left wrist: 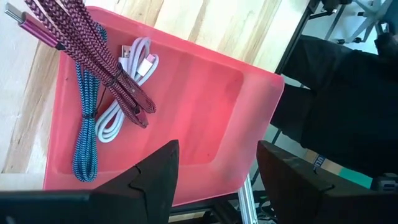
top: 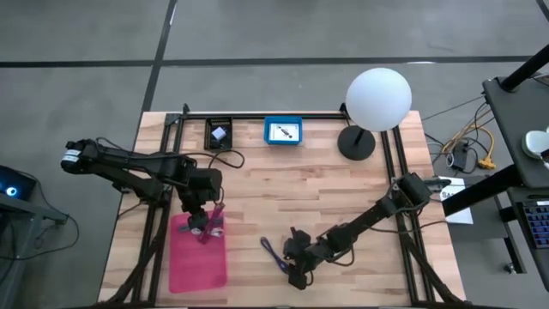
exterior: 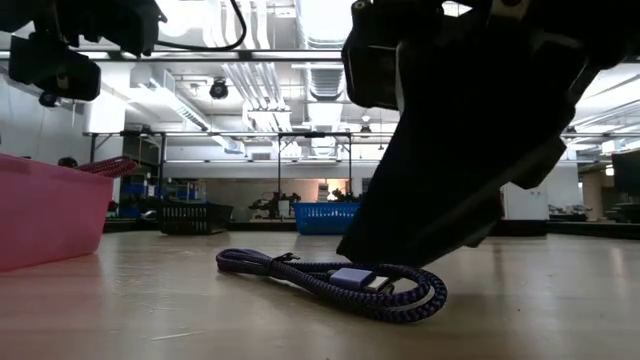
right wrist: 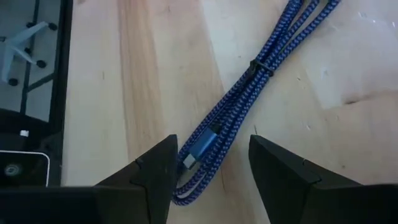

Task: Pick and place items into bin
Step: Put the blue tied charger cable into the red bin

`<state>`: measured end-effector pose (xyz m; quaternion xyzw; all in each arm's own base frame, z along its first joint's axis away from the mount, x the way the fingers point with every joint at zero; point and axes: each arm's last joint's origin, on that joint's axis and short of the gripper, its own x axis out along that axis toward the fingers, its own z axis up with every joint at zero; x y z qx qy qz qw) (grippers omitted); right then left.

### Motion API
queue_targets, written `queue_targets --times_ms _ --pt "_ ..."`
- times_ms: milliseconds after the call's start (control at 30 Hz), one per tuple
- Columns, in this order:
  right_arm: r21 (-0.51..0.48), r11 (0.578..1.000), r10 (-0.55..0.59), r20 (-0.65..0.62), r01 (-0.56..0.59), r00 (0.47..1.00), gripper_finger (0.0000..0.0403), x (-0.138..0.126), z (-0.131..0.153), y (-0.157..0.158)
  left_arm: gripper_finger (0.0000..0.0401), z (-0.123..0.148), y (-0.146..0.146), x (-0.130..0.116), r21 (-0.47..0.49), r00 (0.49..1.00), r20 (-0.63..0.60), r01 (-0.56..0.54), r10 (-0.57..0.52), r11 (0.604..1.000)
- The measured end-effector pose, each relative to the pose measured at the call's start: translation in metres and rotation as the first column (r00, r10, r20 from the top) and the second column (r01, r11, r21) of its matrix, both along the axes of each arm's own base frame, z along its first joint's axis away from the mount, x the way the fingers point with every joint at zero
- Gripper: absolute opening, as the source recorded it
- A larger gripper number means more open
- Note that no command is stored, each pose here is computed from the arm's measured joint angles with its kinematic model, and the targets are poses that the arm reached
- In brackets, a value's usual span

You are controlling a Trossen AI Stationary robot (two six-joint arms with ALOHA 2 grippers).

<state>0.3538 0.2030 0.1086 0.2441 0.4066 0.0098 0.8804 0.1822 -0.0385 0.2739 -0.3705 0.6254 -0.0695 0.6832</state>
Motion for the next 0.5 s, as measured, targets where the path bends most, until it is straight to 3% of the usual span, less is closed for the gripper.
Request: queue_targets --times_ms 133,400,500 --pt "0.002 1.000 -0.001 -0.012 0.001 1.000 0.0165 -0.0008 0.0003 -0.0007 0.0199 0.0000 0.0000 0.0000 0.000 1.000 0.000 0.000 0.000 1.000" --pt "0.012 0.998 0.063 -0.070 -0.062 0.996 0.0032 -0.0044 -0.0017 -0.0009 0.0199 -0.0001 0.0002 0.0002 0.008 1.000 0.002 -0.002 0.002 1.000" --pt "0.016 0.997 0.080 -0.076 -0.079 0.994 0.0014 -0.0053 -0.0021 0.0000 0.0199 -0.0002 0.0003 0.0003 0.014 1.000 0.005 -0.003 0.003 1.000"
